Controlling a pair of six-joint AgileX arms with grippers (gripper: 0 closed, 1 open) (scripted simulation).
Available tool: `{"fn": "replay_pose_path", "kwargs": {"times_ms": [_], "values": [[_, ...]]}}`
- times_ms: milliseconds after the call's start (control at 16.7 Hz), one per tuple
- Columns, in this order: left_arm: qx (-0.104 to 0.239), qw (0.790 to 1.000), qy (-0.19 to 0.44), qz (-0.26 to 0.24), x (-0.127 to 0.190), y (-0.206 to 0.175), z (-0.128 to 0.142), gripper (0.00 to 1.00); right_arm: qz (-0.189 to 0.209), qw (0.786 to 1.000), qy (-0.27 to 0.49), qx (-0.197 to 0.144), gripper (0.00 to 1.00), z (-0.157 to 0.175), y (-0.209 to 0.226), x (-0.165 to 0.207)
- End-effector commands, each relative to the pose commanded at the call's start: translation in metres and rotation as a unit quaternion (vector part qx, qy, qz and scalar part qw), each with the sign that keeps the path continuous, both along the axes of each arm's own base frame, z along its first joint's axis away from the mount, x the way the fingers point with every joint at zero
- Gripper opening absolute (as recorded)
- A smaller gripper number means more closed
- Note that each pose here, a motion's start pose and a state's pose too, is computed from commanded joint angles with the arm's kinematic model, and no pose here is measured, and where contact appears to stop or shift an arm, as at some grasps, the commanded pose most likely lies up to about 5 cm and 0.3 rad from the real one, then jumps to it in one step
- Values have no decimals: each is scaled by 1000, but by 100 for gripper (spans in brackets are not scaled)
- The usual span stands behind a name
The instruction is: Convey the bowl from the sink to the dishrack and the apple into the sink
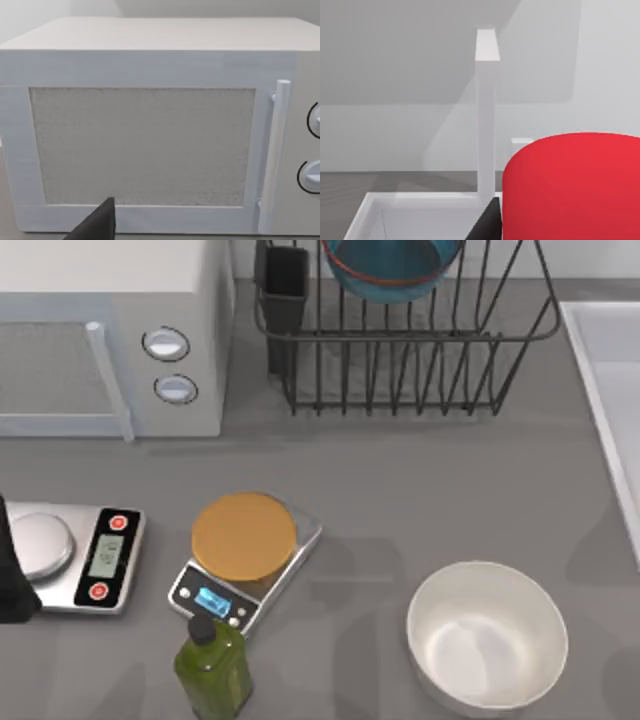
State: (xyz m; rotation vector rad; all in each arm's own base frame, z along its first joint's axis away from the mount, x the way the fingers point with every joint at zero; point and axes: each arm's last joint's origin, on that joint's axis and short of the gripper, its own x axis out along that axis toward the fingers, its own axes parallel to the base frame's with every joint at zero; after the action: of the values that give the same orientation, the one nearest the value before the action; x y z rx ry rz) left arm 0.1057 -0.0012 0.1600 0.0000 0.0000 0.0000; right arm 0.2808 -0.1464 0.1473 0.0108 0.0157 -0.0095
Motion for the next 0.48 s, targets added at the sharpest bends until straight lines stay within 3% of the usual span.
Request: {"fn": "replay_pose_path", "kwargs": {"times_ms": [480], "values": [[0,1000,0,0,0,0,0,100,0,1000,-14,-8,0,-80,7,-10]]}}
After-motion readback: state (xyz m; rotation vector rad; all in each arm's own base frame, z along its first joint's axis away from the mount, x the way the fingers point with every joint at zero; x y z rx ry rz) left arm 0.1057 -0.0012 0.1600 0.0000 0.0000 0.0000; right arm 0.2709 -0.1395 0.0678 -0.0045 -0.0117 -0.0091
